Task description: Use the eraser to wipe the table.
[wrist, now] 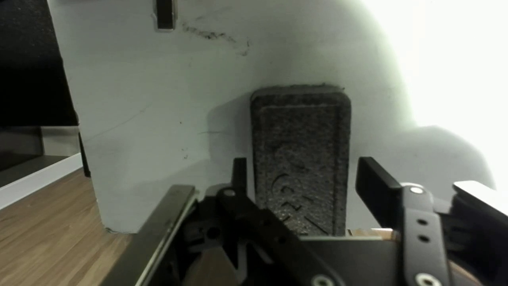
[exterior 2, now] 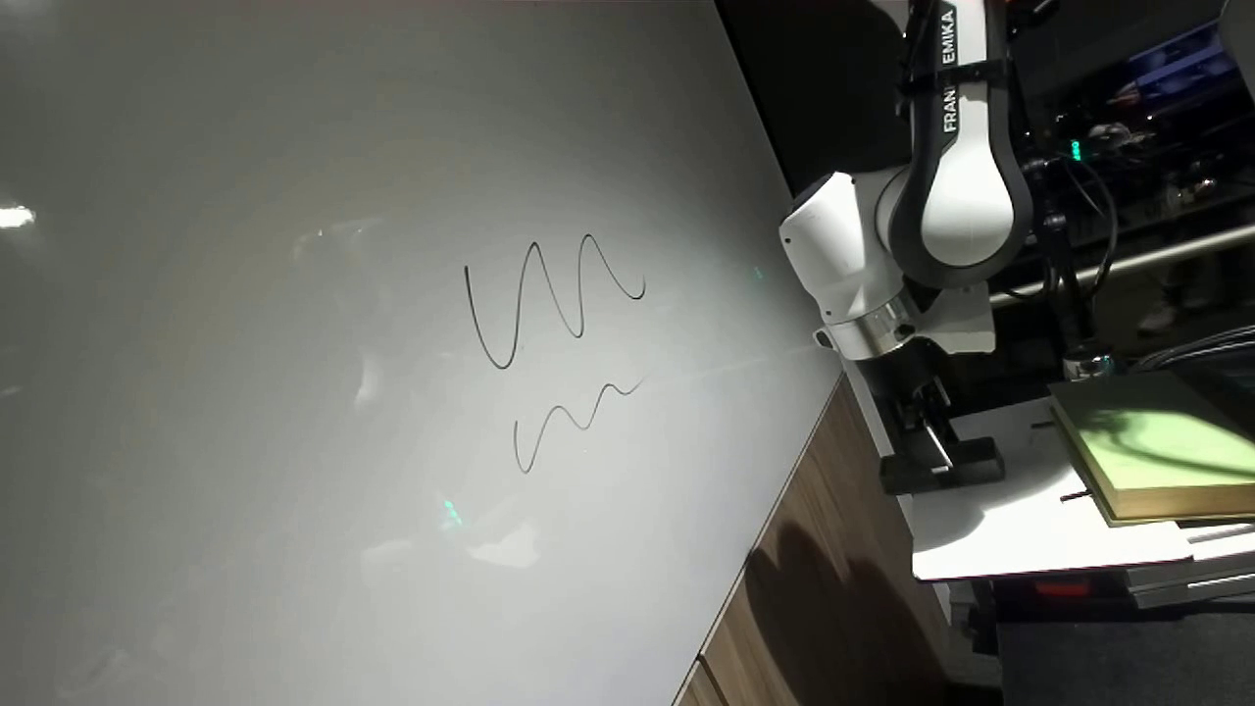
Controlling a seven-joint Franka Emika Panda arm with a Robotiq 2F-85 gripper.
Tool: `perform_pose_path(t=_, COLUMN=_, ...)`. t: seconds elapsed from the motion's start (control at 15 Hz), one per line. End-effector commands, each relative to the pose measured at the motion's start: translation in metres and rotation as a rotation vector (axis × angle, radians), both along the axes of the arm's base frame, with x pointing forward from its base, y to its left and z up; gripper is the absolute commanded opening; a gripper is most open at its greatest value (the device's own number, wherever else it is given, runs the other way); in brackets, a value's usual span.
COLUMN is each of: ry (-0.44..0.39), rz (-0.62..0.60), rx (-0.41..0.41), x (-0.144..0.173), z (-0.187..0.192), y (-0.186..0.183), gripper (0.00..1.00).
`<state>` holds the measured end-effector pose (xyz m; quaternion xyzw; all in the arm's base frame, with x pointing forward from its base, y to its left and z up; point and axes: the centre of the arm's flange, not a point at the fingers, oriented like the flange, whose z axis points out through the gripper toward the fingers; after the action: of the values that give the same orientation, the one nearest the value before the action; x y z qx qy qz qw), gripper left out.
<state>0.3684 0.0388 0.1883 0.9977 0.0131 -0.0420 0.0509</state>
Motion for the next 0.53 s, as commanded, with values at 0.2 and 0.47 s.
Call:
perform_pose_path(t=0.2, ry=-0.025, rz=0.027, rx=-0.012, x=-0.031, z=0.023, y=0.007, gripper=0.29)
perform_pose_path(t=0.47, ry=-0.068, rz=0.054, rx=-0.036, x=-0.018, z=0.048, y=0.021, gripper=0.29)
